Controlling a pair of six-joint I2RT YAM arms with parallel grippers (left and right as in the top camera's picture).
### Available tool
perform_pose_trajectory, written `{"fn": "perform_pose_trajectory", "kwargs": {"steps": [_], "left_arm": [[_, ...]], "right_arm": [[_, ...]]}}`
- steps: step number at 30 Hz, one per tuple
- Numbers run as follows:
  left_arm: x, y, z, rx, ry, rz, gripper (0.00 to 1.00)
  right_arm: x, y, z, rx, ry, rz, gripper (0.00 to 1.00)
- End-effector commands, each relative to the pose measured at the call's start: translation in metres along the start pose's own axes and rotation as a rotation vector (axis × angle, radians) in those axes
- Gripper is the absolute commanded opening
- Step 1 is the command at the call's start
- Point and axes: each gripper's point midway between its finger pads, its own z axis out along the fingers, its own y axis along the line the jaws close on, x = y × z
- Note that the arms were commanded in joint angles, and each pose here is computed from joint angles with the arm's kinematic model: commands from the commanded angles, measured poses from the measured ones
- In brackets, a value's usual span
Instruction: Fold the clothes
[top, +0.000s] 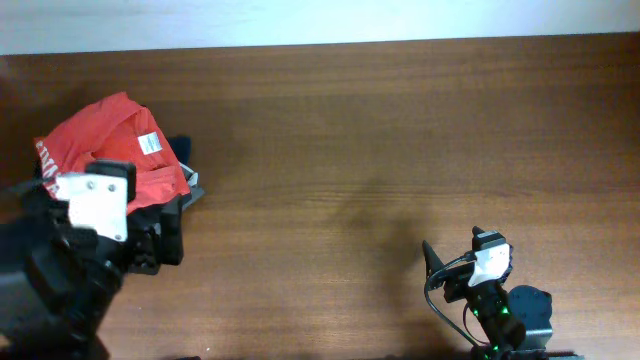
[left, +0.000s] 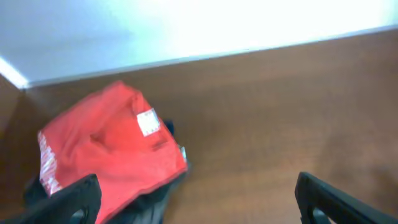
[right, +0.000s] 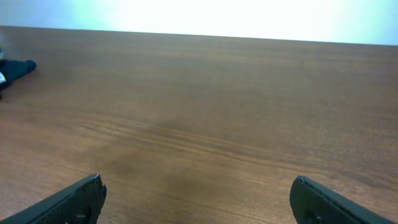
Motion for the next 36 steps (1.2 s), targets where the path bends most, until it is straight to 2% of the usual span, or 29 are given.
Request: {"fn": "perform_pose_trajectory", "kwargs": {"steps": [1,11,17,25,36], "left_arm": [[0.03,-0.011,0.011,0.034,-0.036,0.02,0.99],[0.118,-0.034,0.046,0.084,-0.199,0.059,0.99],[0.166,-0.047,0.067,0.127,-0.227,0.068,0.99],[0.186,-0.054,0.089,0.153,-0.266,0.09,0.99],[0.181,-0.054,0.098,0.146,-0.343,0.113,0.99]], "right_arm": [[0.001,0.0,0.0,-0.002,-0.006,-0.002,0.99],[0.001,0.0,0.0,-0.002,-0.006,-0.002,0.99],[0.001,0.0,0.0,-0.002,-0.006,-0.002,0.99],[0.001,0.0,0.0,-0.002,-0.006,-0.002,0.99],[0.001,0.0,0.0,-0.002,-0.006,-0.002,0.99]]}}
